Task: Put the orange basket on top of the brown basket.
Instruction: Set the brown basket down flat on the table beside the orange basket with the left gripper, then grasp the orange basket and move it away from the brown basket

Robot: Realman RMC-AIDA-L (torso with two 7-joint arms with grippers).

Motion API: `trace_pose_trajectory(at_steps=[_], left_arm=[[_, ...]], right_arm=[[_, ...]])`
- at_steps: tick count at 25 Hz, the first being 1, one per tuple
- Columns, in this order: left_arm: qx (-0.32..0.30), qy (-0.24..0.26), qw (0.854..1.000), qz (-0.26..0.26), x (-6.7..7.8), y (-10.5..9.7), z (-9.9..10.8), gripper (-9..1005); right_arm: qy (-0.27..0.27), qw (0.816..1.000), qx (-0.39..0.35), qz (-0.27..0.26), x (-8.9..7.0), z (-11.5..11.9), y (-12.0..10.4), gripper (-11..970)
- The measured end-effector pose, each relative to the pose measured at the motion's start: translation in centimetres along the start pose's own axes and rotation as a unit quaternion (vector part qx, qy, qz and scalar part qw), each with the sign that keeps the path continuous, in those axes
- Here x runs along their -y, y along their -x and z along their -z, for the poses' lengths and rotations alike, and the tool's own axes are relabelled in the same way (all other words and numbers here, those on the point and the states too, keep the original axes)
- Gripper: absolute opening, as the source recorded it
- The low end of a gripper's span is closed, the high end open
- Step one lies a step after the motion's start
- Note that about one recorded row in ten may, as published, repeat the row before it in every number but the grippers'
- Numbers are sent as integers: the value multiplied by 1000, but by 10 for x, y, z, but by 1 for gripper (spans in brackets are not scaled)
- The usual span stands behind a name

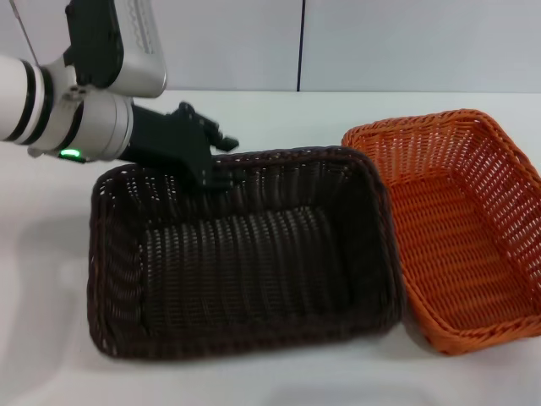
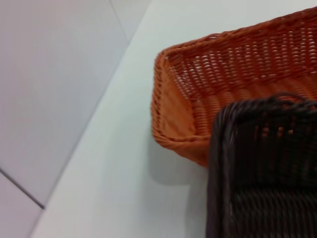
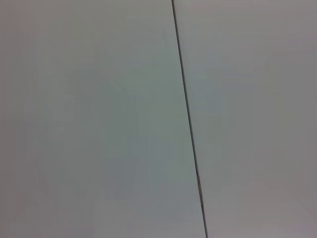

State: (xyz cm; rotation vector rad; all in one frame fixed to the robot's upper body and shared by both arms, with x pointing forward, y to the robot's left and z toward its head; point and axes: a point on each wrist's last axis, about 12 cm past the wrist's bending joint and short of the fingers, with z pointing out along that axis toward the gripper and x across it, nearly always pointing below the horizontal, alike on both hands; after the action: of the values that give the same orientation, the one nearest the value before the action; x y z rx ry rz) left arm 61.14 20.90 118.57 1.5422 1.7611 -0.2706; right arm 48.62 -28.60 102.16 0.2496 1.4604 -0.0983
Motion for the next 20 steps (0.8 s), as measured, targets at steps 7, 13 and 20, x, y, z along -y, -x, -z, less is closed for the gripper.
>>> trace_pose_trajectory(at_steps=[7,13,20], left_arm=[[74,165,983,-24,-20,24,22,549],[154,396,904,-45,-4,46,29,674],[213,649,728,-58,58,35,16,674]], right_arm=[[0,1000,-2,0,0,0,0,722],[0,1000,-2,-1,0,0,0,721],[19,999,18,-41,-21,-7,11,721]])
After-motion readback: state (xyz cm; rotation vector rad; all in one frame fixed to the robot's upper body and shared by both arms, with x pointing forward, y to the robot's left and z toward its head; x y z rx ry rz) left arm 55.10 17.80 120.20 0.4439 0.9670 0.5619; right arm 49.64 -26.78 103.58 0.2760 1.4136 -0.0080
